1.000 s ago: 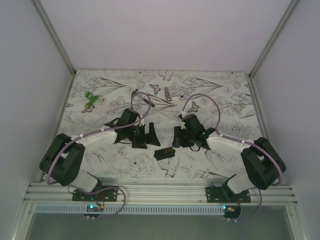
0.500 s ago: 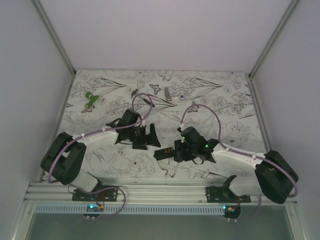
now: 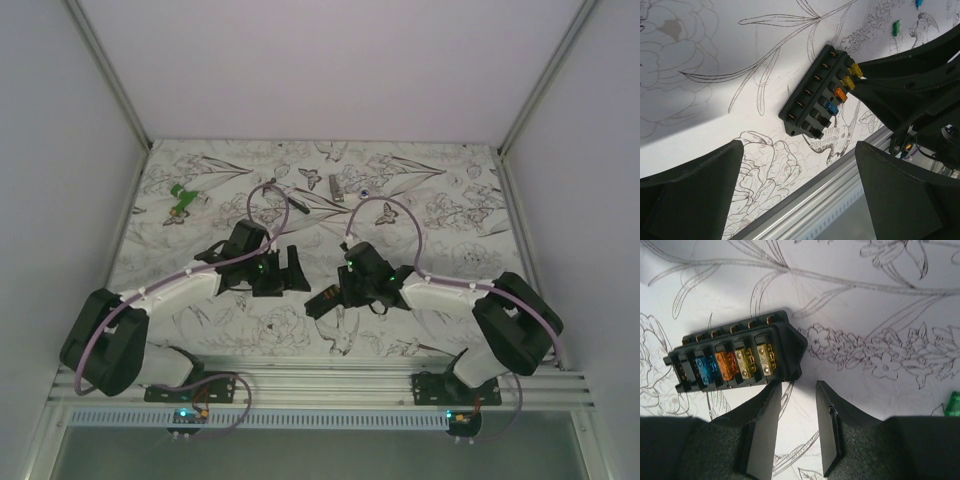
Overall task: Snap on the fuse box
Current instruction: Move the fuse box base at the center of the board.
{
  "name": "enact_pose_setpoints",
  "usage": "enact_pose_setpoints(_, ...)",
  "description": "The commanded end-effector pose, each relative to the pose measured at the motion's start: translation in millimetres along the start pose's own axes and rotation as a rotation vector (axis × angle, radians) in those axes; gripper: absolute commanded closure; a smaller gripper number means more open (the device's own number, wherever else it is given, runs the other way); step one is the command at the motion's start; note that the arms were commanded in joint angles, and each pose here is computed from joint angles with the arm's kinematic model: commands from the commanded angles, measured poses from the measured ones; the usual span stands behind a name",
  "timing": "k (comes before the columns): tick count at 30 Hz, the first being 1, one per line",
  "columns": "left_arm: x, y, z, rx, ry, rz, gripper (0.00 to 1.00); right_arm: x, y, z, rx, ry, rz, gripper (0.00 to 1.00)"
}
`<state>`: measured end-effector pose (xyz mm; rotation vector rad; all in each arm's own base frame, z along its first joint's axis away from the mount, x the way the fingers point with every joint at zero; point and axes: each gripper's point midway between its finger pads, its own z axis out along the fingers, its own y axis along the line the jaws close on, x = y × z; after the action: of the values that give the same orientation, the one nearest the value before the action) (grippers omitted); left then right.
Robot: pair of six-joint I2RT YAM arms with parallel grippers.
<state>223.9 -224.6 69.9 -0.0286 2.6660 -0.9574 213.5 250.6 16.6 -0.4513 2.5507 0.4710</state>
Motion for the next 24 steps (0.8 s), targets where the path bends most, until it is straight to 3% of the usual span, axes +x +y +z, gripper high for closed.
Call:
enact_pose_setpoints(1, 8, 17, -5, -0.053, 0.007, -0.005, 0.0, -26, 1, 6, 0.029, -0.06, -0.056, 0.6)
enact_pose_setpoints(10, 6, 17, -9, -0.053, -0.011, 0.011, 0.0, -32, -6, -20, 0.059, -0.058, -0.091, 0.54)
enact_pose_setpoints(16, 2, 20, -9, -0.071, -0.029, 0.027, 0.0, -29, -46, -50, 0.204, -0.022, -0.039, 0.48)
enact_pose_setpoints(24, -1, 20, -6, -0.073, -0.017, 0.032, 0.0, -21, -82, -48, 0.277, 0.06, 0.018, 0.48)
